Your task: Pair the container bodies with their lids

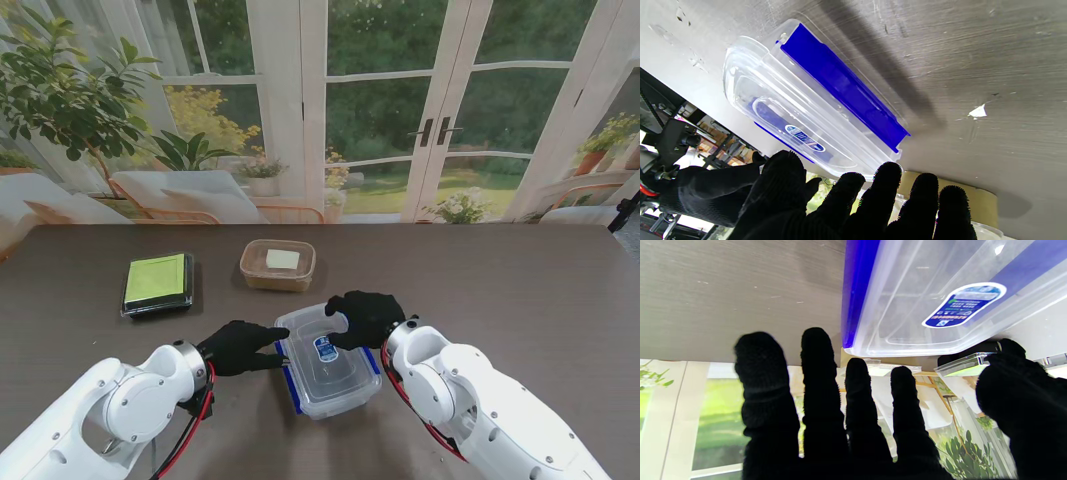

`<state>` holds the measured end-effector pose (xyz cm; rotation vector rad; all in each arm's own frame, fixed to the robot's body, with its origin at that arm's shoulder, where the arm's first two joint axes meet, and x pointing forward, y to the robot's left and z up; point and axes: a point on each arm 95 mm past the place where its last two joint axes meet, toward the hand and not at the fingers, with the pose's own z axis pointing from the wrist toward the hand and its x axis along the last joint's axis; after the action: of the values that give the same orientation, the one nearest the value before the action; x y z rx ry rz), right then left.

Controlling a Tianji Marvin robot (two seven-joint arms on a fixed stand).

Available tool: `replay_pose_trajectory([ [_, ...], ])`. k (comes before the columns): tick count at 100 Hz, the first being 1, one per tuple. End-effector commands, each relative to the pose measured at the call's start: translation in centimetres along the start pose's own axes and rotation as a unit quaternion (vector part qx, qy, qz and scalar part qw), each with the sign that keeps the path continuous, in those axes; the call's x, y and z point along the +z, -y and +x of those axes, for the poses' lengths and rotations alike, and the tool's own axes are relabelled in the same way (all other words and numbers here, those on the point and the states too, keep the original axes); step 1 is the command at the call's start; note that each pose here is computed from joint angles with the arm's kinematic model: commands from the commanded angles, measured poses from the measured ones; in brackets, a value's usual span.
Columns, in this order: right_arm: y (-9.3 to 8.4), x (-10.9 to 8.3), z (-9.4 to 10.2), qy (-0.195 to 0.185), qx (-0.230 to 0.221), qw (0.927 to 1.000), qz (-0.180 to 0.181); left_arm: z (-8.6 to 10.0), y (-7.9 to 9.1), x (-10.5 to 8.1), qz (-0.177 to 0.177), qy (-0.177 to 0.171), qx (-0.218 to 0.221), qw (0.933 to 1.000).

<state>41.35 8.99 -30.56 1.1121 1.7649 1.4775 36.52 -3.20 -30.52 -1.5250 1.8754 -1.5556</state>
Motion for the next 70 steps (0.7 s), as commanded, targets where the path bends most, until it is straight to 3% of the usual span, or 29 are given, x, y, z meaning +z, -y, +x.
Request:
replay_pose_trajectory([
  [1, 0.4, -0.3, 0.7, -0.015, 0.005, 0.9999, 0.006, -0.5, -0.5, -0.1, -0.013, 0.009, -0.002, 0.9999],
  [34, 1.1, -0.9, 2.0, -0.048, -0.008, 0.9984, 0.029, -3.2, -1.2, -0.1, -0.005, 0.048, 0.002, 0.9988],
  [70, 2.5, -1.0, 2.0, -0.041, -0.031, 0.9973, 0.054, -6.2, -2.2, 1.7, -0.025, 0.086, -0.034, 0.9954],
])
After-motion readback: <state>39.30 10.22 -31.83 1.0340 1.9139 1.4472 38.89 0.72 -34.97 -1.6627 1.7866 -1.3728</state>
